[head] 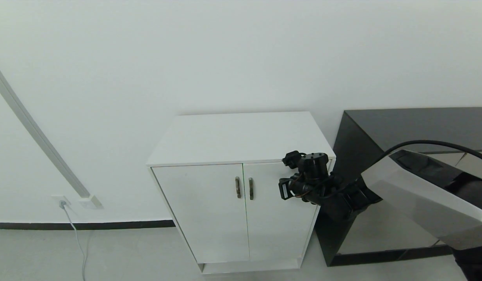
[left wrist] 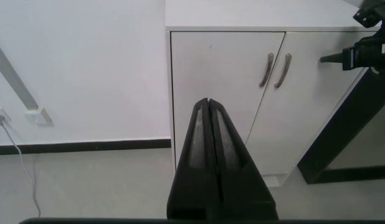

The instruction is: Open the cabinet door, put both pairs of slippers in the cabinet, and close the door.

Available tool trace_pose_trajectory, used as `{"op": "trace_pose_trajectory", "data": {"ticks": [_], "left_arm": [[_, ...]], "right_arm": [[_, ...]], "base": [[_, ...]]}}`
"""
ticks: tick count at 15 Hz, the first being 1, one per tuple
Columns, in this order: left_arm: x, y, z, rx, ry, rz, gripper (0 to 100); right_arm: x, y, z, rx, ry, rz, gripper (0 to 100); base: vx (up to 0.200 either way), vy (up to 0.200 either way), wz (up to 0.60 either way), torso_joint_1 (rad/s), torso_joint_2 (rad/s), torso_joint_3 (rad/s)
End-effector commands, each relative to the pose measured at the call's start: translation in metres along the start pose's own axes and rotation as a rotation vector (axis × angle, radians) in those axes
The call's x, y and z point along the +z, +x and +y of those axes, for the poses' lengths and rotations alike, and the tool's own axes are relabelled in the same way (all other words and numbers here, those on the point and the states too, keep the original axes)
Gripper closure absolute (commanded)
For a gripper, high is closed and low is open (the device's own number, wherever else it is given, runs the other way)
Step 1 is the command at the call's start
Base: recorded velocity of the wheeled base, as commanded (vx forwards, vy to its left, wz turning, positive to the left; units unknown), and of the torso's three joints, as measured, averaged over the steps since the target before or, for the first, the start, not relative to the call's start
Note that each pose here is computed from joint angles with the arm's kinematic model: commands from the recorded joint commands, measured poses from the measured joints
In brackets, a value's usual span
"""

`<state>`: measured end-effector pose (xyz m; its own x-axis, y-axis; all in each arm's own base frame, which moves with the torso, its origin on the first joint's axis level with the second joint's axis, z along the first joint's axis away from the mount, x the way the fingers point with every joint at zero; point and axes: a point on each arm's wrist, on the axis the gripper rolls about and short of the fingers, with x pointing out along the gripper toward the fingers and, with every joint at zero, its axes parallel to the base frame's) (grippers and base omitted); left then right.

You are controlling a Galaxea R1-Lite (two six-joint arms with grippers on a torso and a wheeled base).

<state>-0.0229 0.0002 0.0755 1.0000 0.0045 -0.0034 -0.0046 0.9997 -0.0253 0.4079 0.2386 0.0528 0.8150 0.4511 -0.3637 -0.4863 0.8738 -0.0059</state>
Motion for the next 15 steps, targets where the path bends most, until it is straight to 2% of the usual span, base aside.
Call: {"op": "trace_pose_trajectory", "data": {"ticks": [1,15], "left_arm": [[0.000,0.000,0.000,0.000,-0.001,0.001,100],[0.000,0.000,0.000,0.002,-0.001,0.001,100]], "right_arm": [[-0.001,0.001,0.000,0.000,0.000,0.002,100],[-0.004,0.008,-0.012,-0.024,0.010,-0.003,100]], "base": [[0.000,0.000,0.00,0.000,0.00,0.000],[0.000,0.000,0.00,0.000,0.00,0.000]]}}
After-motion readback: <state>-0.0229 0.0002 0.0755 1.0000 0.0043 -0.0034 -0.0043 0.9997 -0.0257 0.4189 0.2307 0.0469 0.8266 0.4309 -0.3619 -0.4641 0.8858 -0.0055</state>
